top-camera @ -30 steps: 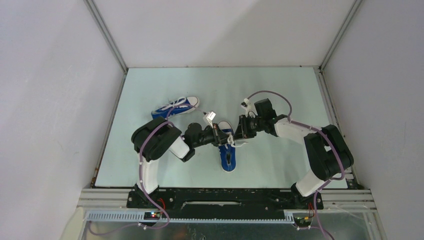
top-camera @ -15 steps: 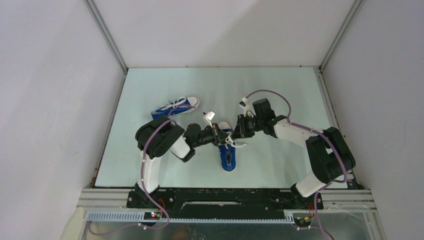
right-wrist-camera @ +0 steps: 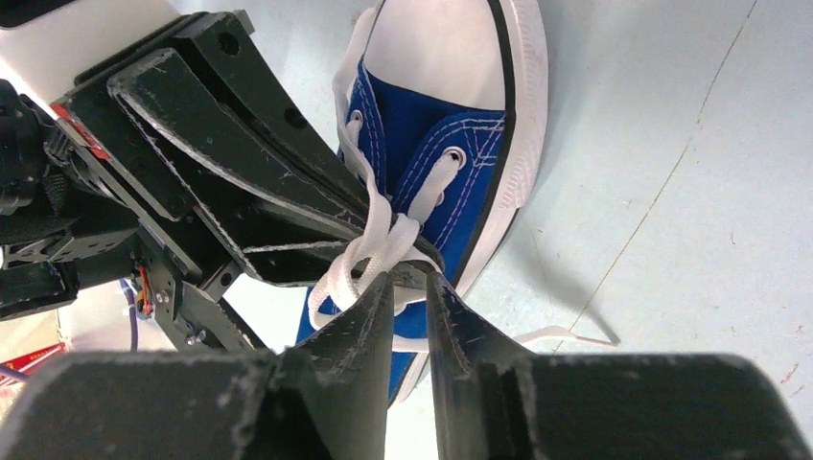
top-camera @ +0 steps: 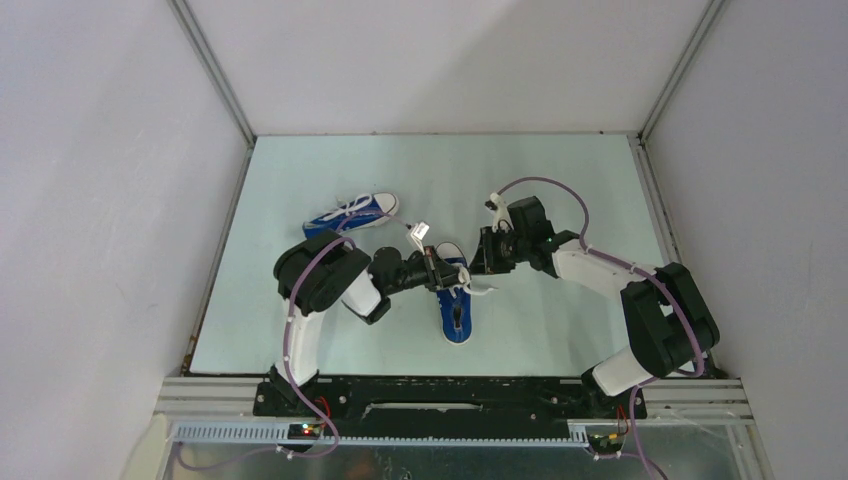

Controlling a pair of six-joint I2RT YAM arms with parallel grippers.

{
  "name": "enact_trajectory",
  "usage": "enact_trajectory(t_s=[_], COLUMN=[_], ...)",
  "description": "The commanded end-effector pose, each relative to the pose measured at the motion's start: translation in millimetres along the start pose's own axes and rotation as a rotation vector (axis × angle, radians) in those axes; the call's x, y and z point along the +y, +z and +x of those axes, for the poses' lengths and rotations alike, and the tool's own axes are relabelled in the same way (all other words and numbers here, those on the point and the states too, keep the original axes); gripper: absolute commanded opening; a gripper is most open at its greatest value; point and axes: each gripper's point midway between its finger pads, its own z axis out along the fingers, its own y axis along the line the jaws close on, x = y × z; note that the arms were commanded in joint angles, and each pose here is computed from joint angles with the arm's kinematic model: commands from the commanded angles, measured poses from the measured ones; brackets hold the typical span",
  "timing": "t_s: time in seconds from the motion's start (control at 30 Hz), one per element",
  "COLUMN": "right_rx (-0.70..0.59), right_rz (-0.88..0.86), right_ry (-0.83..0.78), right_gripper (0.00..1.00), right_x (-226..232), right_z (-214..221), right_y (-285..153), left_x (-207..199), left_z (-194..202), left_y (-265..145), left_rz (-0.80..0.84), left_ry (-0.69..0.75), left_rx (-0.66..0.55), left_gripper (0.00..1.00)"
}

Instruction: Tie the shoes

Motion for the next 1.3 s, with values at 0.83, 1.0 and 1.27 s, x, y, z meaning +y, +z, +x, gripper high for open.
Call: enact_trajectory(t_s=[0.83, 1.0, 1.27], right_rx=[-0.034, -0.038, -0.058], right_rz=[-0.185, -0.19, -0.156], right_ry=[0.14, 0.148, 0.151], right_gripper=[0.19, 0.0, 0.0], right_x=[9.1, 11.0, 10.4], right_z=[4.2, 2.7, -0.3], right_y=[16.7, 16.1, 9.1], left_x=[-3.3, -2.3, 0.4], left_z=[-3.3, -3.8, -2.3], left_y=[1.6, 0.8, -2.4], left_rz=[0.039, 0.035, 0.014], left_ry=[-0.005, -0.007, -0.008], left_rx=[-0.011, -0.014, -0.017], left_gripper=[0.0, 0.0, 0.03])
